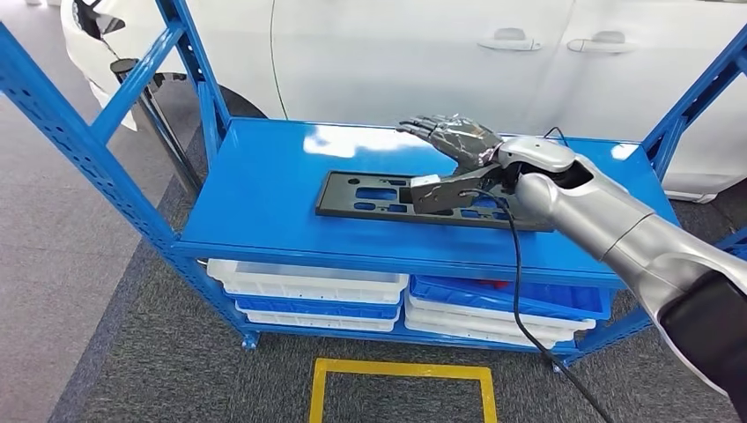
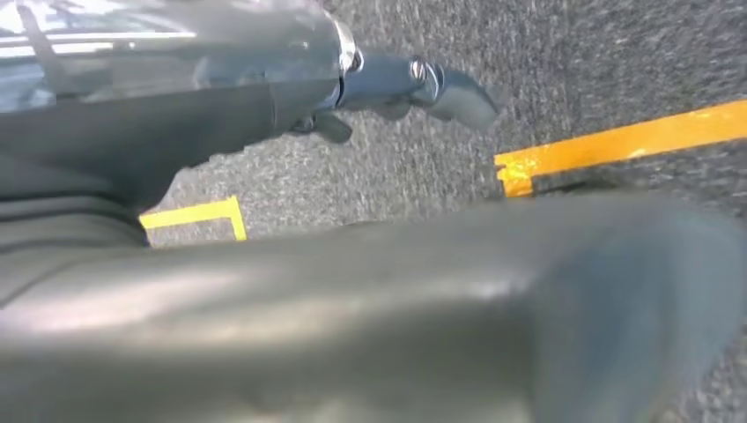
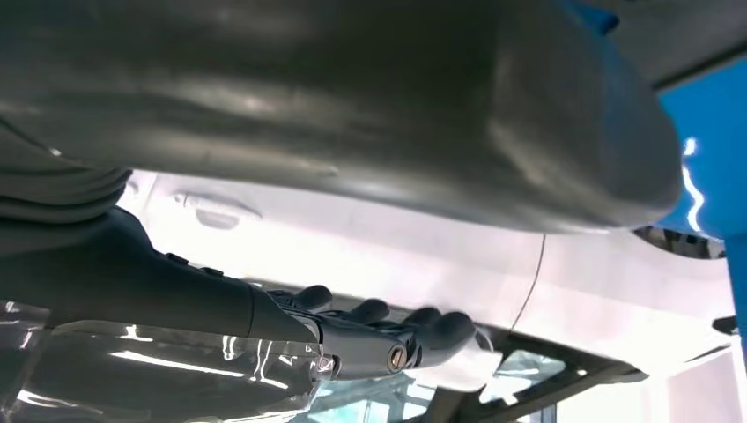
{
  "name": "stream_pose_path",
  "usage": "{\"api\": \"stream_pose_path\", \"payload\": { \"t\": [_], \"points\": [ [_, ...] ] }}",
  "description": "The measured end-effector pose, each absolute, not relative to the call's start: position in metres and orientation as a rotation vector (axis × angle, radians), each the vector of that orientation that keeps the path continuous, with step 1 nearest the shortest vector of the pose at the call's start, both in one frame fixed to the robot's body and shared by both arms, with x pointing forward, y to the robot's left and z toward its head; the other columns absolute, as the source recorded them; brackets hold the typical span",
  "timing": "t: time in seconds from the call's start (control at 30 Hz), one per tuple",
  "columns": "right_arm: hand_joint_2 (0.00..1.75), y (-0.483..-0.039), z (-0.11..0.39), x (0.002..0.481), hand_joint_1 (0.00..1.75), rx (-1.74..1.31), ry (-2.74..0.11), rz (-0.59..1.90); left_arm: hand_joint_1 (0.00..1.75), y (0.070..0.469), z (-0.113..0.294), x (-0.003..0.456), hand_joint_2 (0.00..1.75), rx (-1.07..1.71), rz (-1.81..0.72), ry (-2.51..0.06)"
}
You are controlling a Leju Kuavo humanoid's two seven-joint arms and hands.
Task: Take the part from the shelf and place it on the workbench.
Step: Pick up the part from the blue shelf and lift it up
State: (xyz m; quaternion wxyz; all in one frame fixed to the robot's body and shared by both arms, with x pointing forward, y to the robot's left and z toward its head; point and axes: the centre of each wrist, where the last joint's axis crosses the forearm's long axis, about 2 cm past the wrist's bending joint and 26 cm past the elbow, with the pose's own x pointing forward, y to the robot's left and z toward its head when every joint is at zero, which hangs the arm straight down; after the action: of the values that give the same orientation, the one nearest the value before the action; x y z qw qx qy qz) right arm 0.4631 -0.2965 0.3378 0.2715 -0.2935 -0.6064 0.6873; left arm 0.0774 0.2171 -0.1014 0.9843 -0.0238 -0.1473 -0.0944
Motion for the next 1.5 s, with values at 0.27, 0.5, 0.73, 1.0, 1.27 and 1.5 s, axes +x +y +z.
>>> {"api": "stream_pose_path", "payload": {
  "t": [0.27, 0.5, 0.73, 1.0, 1.27, 1.5],
  "points": [
    [0.0, -0.299, 0.335, 0.464, 0.0, -0.788, -1.596, 1.858, 0.0, 0.217, -0.102, 0.076, 0.0, -0.047, -0.186, -0.292],
    [0.0, -0.3, 0.335, 0.465, 0.0, -0.795, -1.586, 1.859, 0.0, 0.217, -0.102, 0.076, 0.0, -0.046, -0.186, -0.292],
    [1.75, -0.308, 0.32, 0.468, 0.0, -0.839, -1.524, 1.876, 0.0, 0.217, -0.102, 0.075, 0.0, -0.048, -0.191, -0.291],
    [1.75, -0.322, 0.282, 0.481, 0.0, -0.891, -1.477, 1.798, 0.0, 0.216, -0.101, 0.077, 0.0, -0.05, -0.197, -0.3],
    [1.75, -0.325, 0.238, 0.478, 0.0, -0.873, -1.354, 1.751, 0.0, 0.215, -0.102, 0.072, 0.0, -0.053, -0.198, -0.291],
    [1.75, -0.312, 0.225, 0.477, 0.0, -0.876, -1.31, 1.743, 0.0, 0.214, -0.102, 0.072, 0.0, -0.053, -0.189, -0.292]
  ]
}}
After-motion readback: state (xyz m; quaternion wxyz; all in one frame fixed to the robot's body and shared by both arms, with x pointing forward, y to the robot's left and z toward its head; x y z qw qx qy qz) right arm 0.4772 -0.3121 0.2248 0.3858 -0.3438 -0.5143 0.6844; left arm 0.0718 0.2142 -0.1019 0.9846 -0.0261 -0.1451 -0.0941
